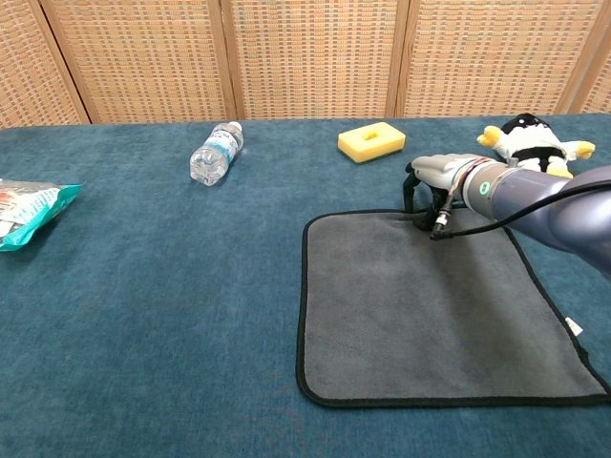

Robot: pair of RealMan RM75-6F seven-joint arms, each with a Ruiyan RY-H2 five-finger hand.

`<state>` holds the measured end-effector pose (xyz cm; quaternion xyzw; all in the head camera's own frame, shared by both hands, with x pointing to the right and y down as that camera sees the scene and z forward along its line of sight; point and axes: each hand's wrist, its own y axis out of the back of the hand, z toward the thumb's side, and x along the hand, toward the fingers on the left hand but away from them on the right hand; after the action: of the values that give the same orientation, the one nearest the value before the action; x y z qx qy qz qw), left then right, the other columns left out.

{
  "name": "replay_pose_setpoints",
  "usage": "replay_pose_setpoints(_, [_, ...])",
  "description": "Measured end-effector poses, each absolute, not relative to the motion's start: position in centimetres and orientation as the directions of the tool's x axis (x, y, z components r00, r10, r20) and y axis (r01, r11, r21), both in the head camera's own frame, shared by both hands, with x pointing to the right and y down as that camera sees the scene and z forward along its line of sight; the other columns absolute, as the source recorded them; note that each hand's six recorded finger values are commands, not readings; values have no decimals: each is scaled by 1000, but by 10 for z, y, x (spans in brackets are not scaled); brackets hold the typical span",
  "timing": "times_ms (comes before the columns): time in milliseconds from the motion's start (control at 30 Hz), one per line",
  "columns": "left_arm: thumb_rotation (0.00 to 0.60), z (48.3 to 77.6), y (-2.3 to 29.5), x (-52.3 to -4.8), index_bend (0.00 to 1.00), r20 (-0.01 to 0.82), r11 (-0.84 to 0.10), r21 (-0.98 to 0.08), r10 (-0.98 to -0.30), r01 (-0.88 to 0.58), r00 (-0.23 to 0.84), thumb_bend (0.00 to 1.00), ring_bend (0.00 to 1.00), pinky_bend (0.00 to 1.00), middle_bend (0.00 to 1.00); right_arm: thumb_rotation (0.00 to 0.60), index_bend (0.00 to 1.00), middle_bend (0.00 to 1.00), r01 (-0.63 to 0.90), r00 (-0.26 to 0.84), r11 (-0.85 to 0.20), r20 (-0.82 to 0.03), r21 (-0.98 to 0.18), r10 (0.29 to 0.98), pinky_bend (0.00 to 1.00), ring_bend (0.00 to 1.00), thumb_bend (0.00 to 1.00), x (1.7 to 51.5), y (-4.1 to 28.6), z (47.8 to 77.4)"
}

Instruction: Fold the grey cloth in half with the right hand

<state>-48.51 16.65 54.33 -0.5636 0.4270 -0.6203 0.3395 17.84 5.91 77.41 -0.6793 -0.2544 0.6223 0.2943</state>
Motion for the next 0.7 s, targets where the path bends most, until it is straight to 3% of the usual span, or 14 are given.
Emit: replay_pose_setpoints(700, [600, 543, 166, -486, 0, 411, -407, -911, -901, -63, -138, 122, 0, 0, 0, 600, 573, 0, -26, 106, -688, -686, -725, 719, 0, 0, 537, 178, 57, 774])
